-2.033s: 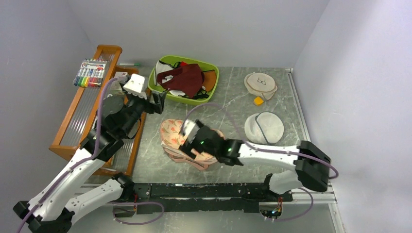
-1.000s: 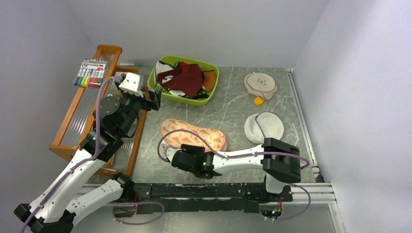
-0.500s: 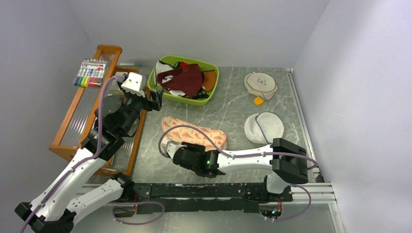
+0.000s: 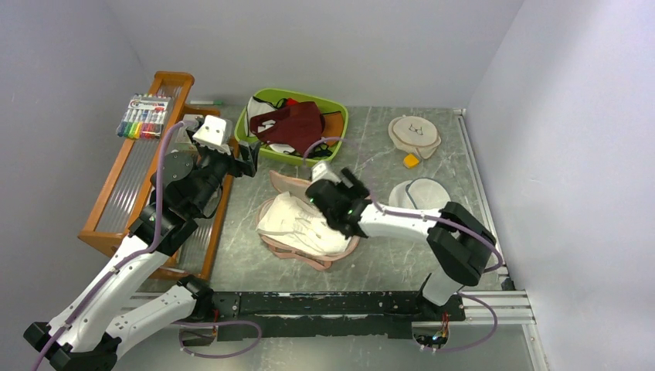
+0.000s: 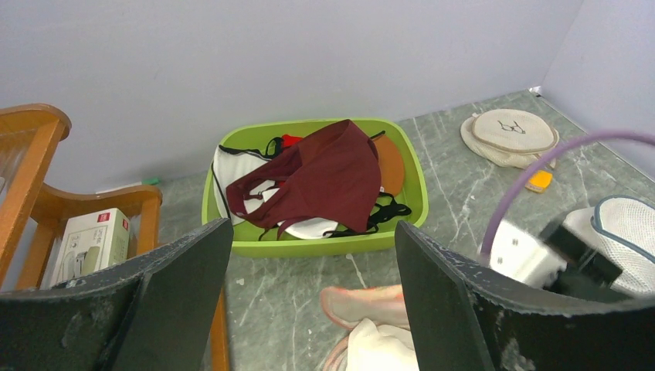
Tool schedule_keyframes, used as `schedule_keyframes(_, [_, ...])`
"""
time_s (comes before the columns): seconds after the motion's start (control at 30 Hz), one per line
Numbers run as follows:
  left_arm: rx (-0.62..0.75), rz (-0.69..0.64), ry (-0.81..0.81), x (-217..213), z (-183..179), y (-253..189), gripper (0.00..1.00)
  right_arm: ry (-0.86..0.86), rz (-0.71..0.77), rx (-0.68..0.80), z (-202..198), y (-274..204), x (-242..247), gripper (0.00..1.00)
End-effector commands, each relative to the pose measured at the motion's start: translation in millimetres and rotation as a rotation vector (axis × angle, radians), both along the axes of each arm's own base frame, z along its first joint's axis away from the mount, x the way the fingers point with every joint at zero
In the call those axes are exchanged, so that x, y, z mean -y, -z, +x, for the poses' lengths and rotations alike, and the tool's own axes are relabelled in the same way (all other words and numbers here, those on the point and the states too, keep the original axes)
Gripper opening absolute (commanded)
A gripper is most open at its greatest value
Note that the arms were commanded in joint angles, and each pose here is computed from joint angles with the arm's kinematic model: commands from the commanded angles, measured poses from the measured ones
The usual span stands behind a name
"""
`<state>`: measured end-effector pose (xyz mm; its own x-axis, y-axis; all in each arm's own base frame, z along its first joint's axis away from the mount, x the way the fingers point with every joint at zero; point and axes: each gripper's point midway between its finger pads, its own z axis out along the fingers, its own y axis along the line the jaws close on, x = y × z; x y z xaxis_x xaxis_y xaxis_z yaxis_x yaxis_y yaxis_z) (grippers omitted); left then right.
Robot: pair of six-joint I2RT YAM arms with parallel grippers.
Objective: Unzip the laundry bag and remove the bra
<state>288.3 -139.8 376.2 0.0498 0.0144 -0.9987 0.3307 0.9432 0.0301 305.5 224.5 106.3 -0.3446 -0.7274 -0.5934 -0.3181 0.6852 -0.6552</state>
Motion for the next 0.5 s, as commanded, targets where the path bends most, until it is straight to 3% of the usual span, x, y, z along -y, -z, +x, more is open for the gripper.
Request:
schedule_keyframes(0.0, [0.015, -0.017, 0.010, 0, -1, -8, 0.88, 0.209, 0.217, 0.041, 30, -4, 27, 0.91])
schedule_keyframes(0.1, [0.009, -0.013, 0.010, 1, 0, -6, 0.88, 0.197, 0.310, -0.013, 35, -4, 23, 1.00])
schedule_keyframes(0.47, [0.006, -0.014, 0.016, 3, 1, -5, 0.88, 0.169, 0.542, 0.000, 26, -54, 34, 1.00])
